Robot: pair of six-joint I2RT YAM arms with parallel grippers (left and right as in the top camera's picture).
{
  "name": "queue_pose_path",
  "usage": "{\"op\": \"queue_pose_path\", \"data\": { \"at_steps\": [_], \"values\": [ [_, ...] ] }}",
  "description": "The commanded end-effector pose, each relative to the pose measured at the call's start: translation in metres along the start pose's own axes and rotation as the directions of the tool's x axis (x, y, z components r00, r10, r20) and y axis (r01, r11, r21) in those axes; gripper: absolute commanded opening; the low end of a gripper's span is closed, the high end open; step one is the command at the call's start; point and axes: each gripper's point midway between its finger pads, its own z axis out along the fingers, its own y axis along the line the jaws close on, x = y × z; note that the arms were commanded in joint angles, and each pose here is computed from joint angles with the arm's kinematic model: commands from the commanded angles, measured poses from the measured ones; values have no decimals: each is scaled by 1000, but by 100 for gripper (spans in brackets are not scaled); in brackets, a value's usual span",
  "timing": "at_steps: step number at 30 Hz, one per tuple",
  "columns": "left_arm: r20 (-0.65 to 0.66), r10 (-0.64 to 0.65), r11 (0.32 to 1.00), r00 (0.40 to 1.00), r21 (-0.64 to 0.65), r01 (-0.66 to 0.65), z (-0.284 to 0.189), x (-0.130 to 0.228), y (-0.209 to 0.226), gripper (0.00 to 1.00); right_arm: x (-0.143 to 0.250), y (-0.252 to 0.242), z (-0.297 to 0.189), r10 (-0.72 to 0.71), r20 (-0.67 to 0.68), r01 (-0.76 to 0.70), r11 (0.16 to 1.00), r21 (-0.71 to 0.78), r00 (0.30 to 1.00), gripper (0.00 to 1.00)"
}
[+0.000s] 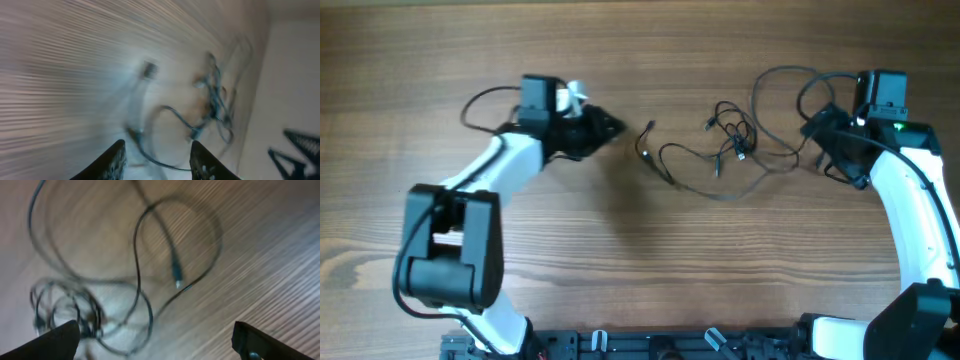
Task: Untangle cables
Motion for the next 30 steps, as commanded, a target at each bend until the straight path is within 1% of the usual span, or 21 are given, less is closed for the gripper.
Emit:
{"op": "queue_pose_path", "data": {
  "at_steps": [1, 2, 3, 4, 6, 7, 8, 9, 11, 12, 14, 17, 18, 20, 22, 23, 24, 25, 27, 29, 30],
  "values": [
    [2, 135, 990, 991, 25, -135, 25, 10, -59, 47, -19, 11, -4, 54, 68, -50, 997, -57, 996, 100],
    [34, 188, 982, 982, -2, -188, 33, 12, -76, 49, -17, 22, -5, 20, 50, -14, 993, -116, 999, 100],
    [75, 254, 967, 964, -53, -250, 43, 16, -90, 49, -14, 27, -6, 15, 31, -11, 989, -145, 999, 100],
    [100, 311, 949, 945, -77, -304, 52, 23, -101, 49, -13, 28, -6, 15, 27, -11, 989, -147, 1000, 100],
    [179, 387, 920, 905, -143, -365, 68, 32, -117, 49, -8, 30, -6, 1, 2, -1, 987, -161, 1000, 100],
    [201, 409, 911, 890, -146, -386, 77, 36, -123, 48, -3, 32, -7, -15, -21, 11, 984, -177, 1000, 100],
    [207, 416, 909, 885, -111, -401, 91, 45, -131, 49, 0, 31, -6, -32, -31, 27, 984, -174, 999, 100],
    [200, 405, 914, 892, -94, -394, 105, 54, -130, 52, 2, 29, -6, -33, -40, 26, 986, -167, 999, 100],
    [184, 405, 914, 896, -49, -403, 136, 69, -127, 71, 5, 31, -7, -35, -54, 25, 984, -178, 998, 100],
    [188, 413, 909, 891, -34, -415, 144, 74, -128, 74, 7, 31, -7, -36, -65, 24, 983, -182, 997, 100],
    [188, 432, 898, 882, -4, -439, 162, 87, -128, 74, 9, 30, -7, -37, -72, 24, 984, -177, 997, 100],
    [178, 450, 888, 875, 19, -460, 183, 103, -122, 68, 10, 31, -7, -39, -78, 24, 983, -184, 996, 100],
    [189, 452, 885, 872, 30, -465, 186, 103, -123, 63, 12, 33, -7, -40, -86, 23, 981, -195, 995, 100],
    [207, 452, 883, 868, 33, -468, 196, 102, -118, 48, 14, 35, -8, -42, -98, 21, 978, -207, 994, 100],
    [207, 421, 901, 883, 16, -433, 210, 99, -104, 42, 19, 32, -8, -44, -122, 19, 980, -201, 992, 100],
    [210, 410, 907, 888, 15, -422, 213, 96, -102, 29, 26, 31, -9, -56, -150, 25, 979, -203, 987, 100],
    [215, 407, 908, 888, 14, -420, 214, 93, -101, 12, 31, 33, -10, -98, -170, 58, 973, -224, 981, 100],
    [222, 403, 909, 888, 13, -416, 212, 88, -101, 4, 36, 35, -11, -143, -178, 96, 964, -249, 974, 100],
    [221, 397, 911, 891, 17, -411, 193, 64, -105, 4, 49, 41, -15, -287, -187, 222, 926, -305, 940, 100],
    [196, 454, 882, 869, 36, -469, 161, 46, -118, 4, 61, 53, -20, -376, -187, 287, 881, -376, 908, 99],
    [191, 489, 863, 851, 36, -503, 139, 34, -125, 4, 67, 63, -24, -433, -169, 328, 840, -431, 885, 96]
  ]
}}
